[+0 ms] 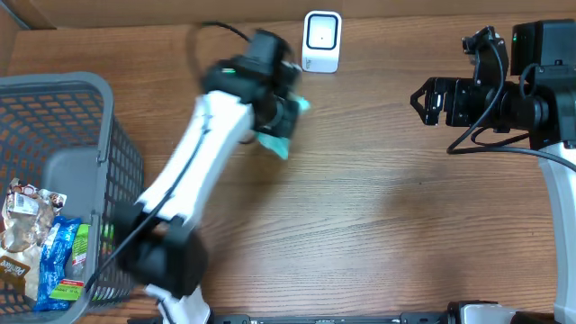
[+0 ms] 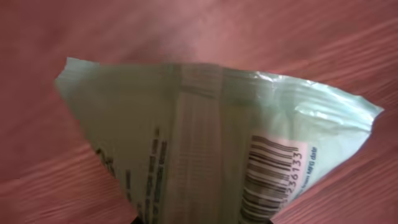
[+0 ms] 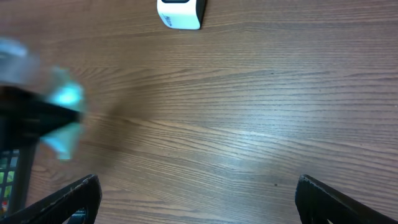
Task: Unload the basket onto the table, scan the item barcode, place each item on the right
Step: 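Place the mint-green packet on the table near the scanner, then move the left gripper back into the basket toward the green packet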
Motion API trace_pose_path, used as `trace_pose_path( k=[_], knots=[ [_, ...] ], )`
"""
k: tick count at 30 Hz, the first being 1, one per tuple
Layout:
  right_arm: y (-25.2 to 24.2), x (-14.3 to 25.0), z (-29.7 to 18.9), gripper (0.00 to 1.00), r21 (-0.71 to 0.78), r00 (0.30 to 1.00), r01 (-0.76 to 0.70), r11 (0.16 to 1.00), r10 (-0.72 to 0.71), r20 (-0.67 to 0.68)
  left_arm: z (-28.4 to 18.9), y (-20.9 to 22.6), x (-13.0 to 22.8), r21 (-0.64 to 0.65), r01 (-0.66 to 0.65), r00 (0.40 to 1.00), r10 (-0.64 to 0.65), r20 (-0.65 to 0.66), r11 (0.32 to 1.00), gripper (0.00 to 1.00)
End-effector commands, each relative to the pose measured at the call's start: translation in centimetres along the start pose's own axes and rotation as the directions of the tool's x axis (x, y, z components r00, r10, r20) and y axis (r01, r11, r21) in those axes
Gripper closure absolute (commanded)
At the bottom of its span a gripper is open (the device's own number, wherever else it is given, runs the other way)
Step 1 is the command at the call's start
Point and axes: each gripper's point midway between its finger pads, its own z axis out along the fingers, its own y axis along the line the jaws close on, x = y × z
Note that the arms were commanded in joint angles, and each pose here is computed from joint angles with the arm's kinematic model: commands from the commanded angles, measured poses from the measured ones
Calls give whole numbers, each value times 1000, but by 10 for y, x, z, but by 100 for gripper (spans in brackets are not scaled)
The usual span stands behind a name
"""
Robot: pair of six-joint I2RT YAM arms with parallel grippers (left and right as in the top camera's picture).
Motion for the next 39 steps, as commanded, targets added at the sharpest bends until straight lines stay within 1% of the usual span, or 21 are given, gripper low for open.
trace_pose_path(
  k=[1, 3, 5, 6, 8, 9, 10, 11, 13, 17, 20, 23, 25, 26, 27, 31, 34, 35, 37, 38, 39],
  knots=[
    [3, -3, -3, 0, -4, 1000, 17, 1000, -17, 10, 50, -16, 17, -25, 63, 990, -66, -128, 998, 96],
    [4, -3, -3, 0, -4, 1000, 17, 1000, -17, 10, 76, -30, 29, 8, 52, 978, -49, -202, 999, 96],
    [4, -3, -3, 0, -4, 1000, 17, 1000, -17, 10, 89, -39, 36, 37, 52, 969, -41, -244, 998, 96],
    [4, -3, -3, 0, -4, 1000, 17, 1000, -17, 10, 92, -41, 38, 42, 54, 966, -41, -255, 998, 93],
    [4, -3, -3, 0, -4, 1000, 17, 1000, -17, 10, 95, -44, 41, 61, 62, 962, -44, -271, 996, 40],
    [4, -3, -3, 0, -4, 1000, 17, 1000, -17, 10, 95, -44, 40, 61, 68, 962, -49, -269, 996, 24],
    [4, -3, -3, 0, -4, 1000, 17, 1000, -17, 10, 92, -44, 39, 65, 71, 963, -51, -263, 995, 13],
    [4, -3, -3, 0, -4, 1000, 17, 1000, -17, 10, 91, -44, 37, 66, 72, 964, -53, -259, 995, 10],
    [3, -2, -3, 0, -4, 1000, 15, 1000, -15, 6, 76, -38, 27, 65, 89, 968, -71, -239, 994, 8],
    [3, -1, -3, 0, -3, 1000, 13, 1000, -13, -1, 34, -21, 5, 59, 137, 973, -123, -196, 989, 13],
    [3, 0, -3, 0, -3, 1000, 12, 1000, -12, -4, -17, -3, -14, 59, 181, 977, -172, -126, 982, 14],
    [3, 0, -3, 0, -3, 1000, 12, 1000, -12, -3, -81, 22, -31, 62, 228, 974, -228, -3, 972, 14],
    [3, 0, -3, 0, -3, 1000, 12, 1000, -12, -3, -127, 42, -35, 51, 263, 959, -267, 97, 964, 13],
    [3, 0, -3, 0, -3, 1000, 12, 1000, -12, -3, -162, 58, -31, 41, 294, 940, -297, 171, 955, 12],
    [3, 0, -3, 0, -4, 1000, 12, 1000, -12, -3, -201, 77, -19, 24, 341, 910, -336, 244, 940, 12],
    [3, 0, -3, 0, -4, 1000, 12, 1000, -12, -2, -267, 110, 13, 14, 433, 826, -403, 394, 901, 9],
    [3, 0, -3, 0, -3, 1000, 11, 1000, -11, -5, -311, 133, 48, -9, 523, 739, -448, 502, 852, 10],
    [3, 1, -3, 0, -3, 1000, 10, 1000, -10, -8, -323, 142, 63, -25, 561, 707, -463, 534, 827, 9],
    [3, 2, -3, 0, -3, 1000, 9, 1000, -9, -12, -342, 158, 93, -59, 649, 639, -501, 584, 759, 4],
    [3, 2, -3, 0, -3, 1000, 8, 1000, -8, -12, -349, 167, 110, -74, 705, 594, -530, 605, 706, 0],
    [3, 2, -3, 0, -3, 1000, 8, 1000, -8, -12, -354, 176, 130, -87, 762, 544, -562, 623, 641, 0]
  ],
)
